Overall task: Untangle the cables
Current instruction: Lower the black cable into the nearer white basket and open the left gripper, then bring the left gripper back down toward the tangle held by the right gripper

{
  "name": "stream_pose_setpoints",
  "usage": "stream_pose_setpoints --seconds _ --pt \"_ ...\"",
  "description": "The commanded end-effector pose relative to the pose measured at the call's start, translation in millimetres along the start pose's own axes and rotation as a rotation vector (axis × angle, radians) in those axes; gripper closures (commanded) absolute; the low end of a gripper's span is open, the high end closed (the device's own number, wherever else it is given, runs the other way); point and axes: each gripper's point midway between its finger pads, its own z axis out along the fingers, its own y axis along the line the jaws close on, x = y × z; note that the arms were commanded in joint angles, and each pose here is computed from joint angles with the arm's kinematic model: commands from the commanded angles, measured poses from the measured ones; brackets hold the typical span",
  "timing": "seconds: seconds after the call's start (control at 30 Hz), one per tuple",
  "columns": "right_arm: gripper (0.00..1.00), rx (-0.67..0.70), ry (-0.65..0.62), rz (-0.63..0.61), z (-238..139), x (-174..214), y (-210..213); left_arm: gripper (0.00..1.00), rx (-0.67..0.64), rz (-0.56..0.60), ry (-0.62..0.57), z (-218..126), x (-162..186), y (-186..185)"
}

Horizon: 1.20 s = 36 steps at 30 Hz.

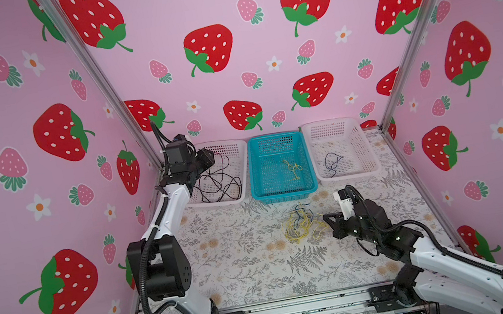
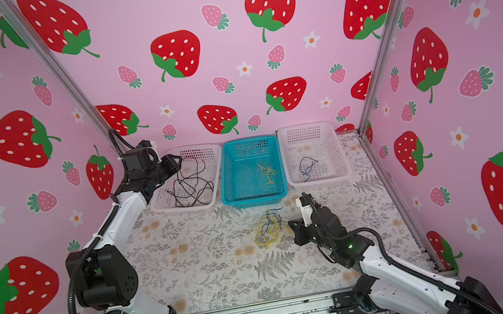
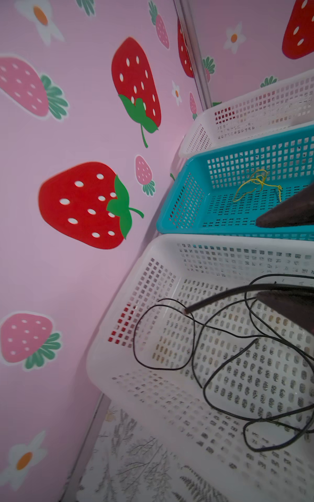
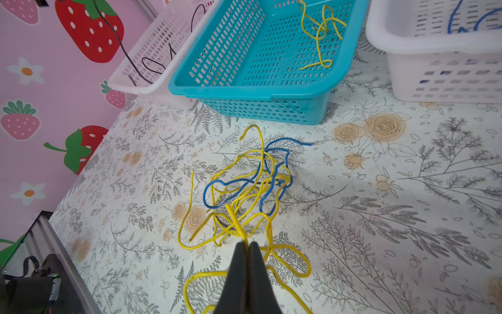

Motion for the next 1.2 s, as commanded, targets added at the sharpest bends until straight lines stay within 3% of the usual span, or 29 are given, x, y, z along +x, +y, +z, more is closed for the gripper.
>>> stream_pose_setpoints --seconds 0.0,0.17,0.23,0.37,0.53,0.67,0.9,1.07,1.17 --pt "1.00 -0.032 -0.043 -0.025 -9 -17 13 0.57 -0.010 -0.043 0.088 0 4 -2" --pt "1.00 -0.055 -0.046 -0.036 -12 -18 19 0.53 -0.054 -0.039 0.161 7 13 9" --pt "1.00 -0.060 -0.044 -0.039 -12 -18 20 0.42 -0.065 -0.031 0.194 8 15 11" --pt "1.00 -0.071 -0.032 -0.049 -11 -15 23 0.31 -0.124 -0.005 0.279 10 17 16" --pt "1.00 -0.066 -0.027 -0.059 -10 -15 24 0.01 -0.217 0.018 0.293 -5 9 24" --pt "1.00 -0.064 -0.031 -0.068 -11 -17 25 0.01 -0.347 0.093 0.302 -21 2 32" --pt "1.00 -0.060 -0.026 -0.083 -12 -18 25 0.01 -0.487 0.107 0.240 -52 -21 34" --pt "1.00 -0.078 -0.032 -0.102 -14 -21 30 0.01 -0.360 0.093 0.204 -68 -19 -6" --pt "1.00 -0.100 -0.054 -0.124 -20 -28 36 0.01 -0.221 0.119 0.204 -74 5 -46"
